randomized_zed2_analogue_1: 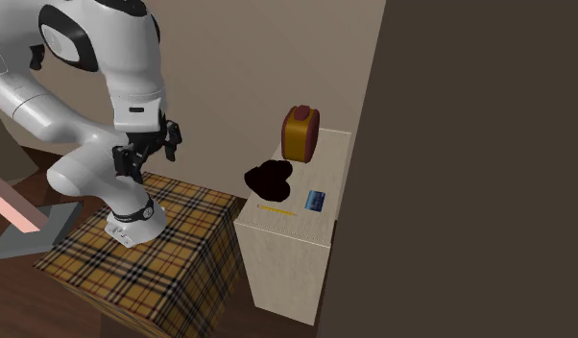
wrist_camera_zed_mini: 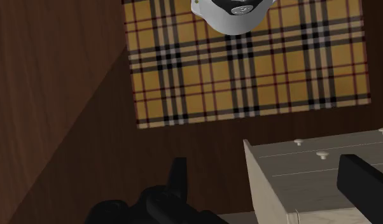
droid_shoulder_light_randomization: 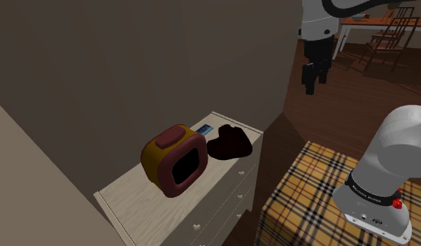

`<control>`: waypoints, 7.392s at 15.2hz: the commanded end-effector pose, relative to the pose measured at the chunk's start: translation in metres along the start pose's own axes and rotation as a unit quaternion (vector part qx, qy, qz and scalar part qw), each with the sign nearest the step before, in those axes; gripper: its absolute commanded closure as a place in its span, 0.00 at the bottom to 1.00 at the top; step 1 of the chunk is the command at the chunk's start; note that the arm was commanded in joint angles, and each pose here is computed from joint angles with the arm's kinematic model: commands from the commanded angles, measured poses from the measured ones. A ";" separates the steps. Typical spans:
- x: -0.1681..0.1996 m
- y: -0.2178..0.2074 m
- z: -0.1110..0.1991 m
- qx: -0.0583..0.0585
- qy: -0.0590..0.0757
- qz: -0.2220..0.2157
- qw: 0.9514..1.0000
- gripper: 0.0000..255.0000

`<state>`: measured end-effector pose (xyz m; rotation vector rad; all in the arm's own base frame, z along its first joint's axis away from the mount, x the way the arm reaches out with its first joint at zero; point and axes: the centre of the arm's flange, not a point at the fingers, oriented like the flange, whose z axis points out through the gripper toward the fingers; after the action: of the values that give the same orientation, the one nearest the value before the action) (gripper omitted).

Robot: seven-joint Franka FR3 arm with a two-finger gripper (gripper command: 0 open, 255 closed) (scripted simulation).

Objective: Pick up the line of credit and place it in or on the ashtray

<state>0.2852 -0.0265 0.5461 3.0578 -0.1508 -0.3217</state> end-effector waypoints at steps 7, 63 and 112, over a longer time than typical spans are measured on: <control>0.039 -0.053 0.021 0.050 -0.030 0.107 0.992 0.00; 0.343 -0.200 0.148 0.279 -0.164 0.593 0.737 1.00; 0.157 -0.192 0.110 0.279 -0.164 0.593 0.737 1.00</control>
<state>0.4333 0.1438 0.3982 2.5108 -2.3849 -0.7504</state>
